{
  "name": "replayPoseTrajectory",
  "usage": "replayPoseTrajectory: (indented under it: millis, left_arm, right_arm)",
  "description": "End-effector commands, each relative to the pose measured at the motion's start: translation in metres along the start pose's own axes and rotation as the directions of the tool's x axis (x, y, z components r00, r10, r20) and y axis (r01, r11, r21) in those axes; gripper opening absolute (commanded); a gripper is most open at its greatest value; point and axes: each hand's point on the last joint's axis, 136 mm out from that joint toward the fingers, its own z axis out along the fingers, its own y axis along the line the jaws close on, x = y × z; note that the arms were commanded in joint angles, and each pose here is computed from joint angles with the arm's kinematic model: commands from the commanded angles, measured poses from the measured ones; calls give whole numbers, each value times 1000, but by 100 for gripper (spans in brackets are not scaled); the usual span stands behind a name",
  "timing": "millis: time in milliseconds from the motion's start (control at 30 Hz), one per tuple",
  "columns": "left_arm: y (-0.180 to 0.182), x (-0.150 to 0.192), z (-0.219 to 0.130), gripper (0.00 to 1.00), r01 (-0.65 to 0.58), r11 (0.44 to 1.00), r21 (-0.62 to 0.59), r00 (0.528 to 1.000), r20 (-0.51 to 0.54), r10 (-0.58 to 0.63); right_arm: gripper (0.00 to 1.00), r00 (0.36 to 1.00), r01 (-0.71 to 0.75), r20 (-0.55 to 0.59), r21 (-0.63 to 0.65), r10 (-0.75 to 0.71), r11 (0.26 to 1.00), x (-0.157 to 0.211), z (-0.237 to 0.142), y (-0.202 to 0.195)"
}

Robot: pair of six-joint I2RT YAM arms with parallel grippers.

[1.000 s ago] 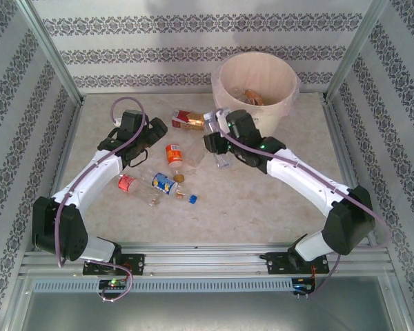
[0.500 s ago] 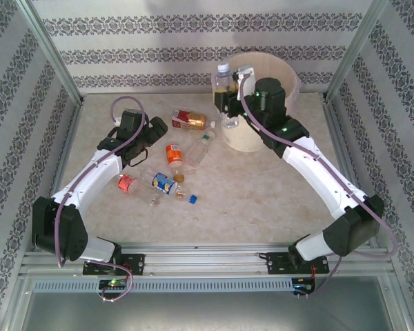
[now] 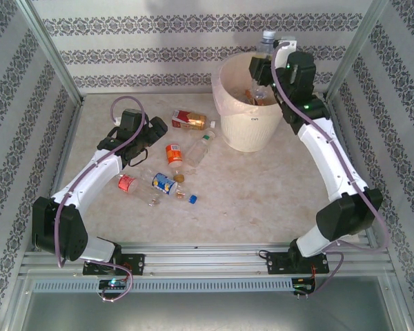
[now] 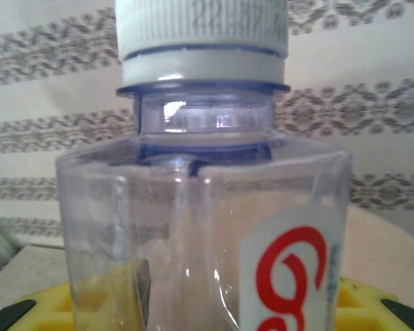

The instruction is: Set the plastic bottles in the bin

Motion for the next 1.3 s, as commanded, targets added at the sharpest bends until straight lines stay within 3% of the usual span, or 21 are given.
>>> replayPoseTrajectory:
  millis: [0,267,433,567,1000,1267]
  left_arm:
    - [3,-6,-3,100,6,1000,-17,1000,-2,-6]
    - [3,-4,-4,100,1,1000,-18,1000,-12,-1]
    - [3,-5,-6,100,-7,1000,-23,1000,-11,6]
    - [4,-4,-6,99,-9,1000,-28,1000,-15,9]
    - [2,4,5,100,-17,1000,-22,998,-61,15]
    - [1,10,13,100,-21,1000,-23,995,-103,19]
  right_arm:
    - [46,998,39,-55,133,-32,990,6,8,-33]
    - [53,973,168,-214,391,-88,905,34,25,-93]
    - [79,958,193,-282,488,-56,851,50,28,-115]
    - [89,962,204,-266,562,-59,801,44,18,-125]
    - [98,983,143,-169,490,-67,860,25,-5,-101]
    - [98,993,103,-101,426,-66,899,16,-24,-82]
